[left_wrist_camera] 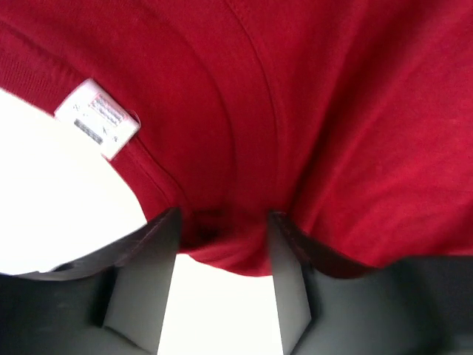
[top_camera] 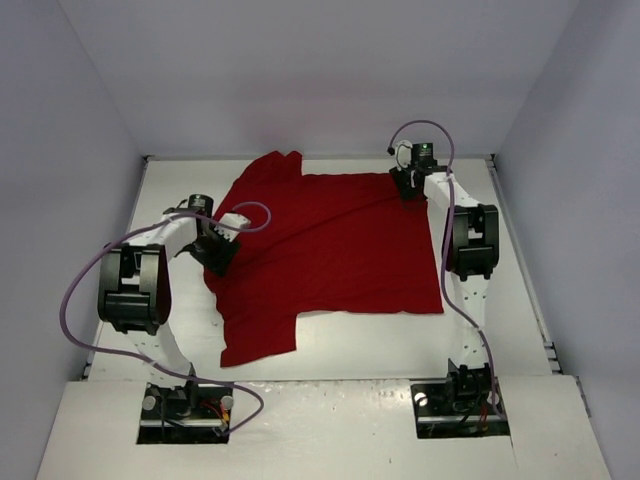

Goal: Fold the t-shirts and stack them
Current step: Flatten out the tshirt, then grap the side of the flattened tshirt closest away from the robot with both arms

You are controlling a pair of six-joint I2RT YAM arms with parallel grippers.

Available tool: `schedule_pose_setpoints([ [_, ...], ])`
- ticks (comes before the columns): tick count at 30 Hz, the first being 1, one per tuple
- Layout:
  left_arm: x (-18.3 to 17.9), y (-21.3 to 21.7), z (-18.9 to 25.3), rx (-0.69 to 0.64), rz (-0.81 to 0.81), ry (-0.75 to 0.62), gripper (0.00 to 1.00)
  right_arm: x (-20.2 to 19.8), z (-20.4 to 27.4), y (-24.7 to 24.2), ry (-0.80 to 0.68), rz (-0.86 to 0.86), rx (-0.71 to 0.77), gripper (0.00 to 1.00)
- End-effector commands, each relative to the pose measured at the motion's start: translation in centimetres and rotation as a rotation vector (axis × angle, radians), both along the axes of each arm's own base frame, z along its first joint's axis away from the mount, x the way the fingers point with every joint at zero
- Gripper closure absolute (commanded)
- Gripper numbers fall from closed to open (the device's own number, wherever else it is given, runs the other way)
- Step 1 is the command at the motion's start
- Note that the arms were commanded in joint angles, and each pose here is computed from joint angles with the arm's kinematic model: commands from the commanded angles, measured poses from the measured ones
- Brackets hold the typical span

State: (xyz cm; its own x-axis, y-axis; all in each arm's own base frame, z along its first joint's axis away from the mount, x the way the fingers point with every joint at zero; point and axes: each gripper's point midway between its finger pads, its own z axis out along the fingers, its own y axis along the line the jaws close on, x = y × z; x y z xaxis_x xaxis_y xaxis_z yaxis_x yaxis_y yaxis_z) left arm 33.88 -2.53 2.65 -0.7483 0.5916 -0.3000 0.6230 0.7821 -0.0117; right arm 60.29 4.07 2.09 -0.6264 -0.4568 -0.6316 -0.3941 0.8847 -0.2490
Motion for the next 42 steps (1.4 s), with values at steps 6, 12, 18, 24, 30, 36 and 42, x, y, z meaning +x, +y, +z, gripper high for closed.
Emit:
schedule_pose_setpoints([
  [6, 8.5, -2.8, 15.9, -0.177, 0.027, -0.407, 0.3, -2.9, 18.2, 1.8, -0.244, 0.107, 0.074, 0.43],
  [12, 7.3, -4.9, 22.3, -0.206, -0.111, -0.573, 0.31, -11.6, 22.0, 3.3, -0.28, 0.314, -0.014, 0.56],
  [18, -0.9, -6.3, 16.7, -0.17, -0.353, -0.49, 0.48, -22.2, 12.4, 2.9, -0.03, 0.531, -0.162, 0.86],
  [24, -5.9, -7.7, 12.5, -0.099, -0.513, -0.417, 0.58, -28.6, 4.8, 1.3, 0.203, 0.564, -0.216, 1.0],
  [30, -5.9, -7.6, 12.3, -0.092, -0.513, -0.411, 0.58, -31.8, 2.1, 0.0, 0.305, 0.562, -0.255, 1.0],
  [36, -5.4, -7.4, 12.1, -0.081, -0.511, -0.404, 0.54, -34.8, -0.9, -1.0, 0.412, 0.609, -0.31, 1.0],
  [42, -4.4, -6.9, 12.6, -0.118, -0.439, -0.412, 0.38, -37.0, -3.2, -2.8, 0.527, 0.628, -0.388, 1.0],
])
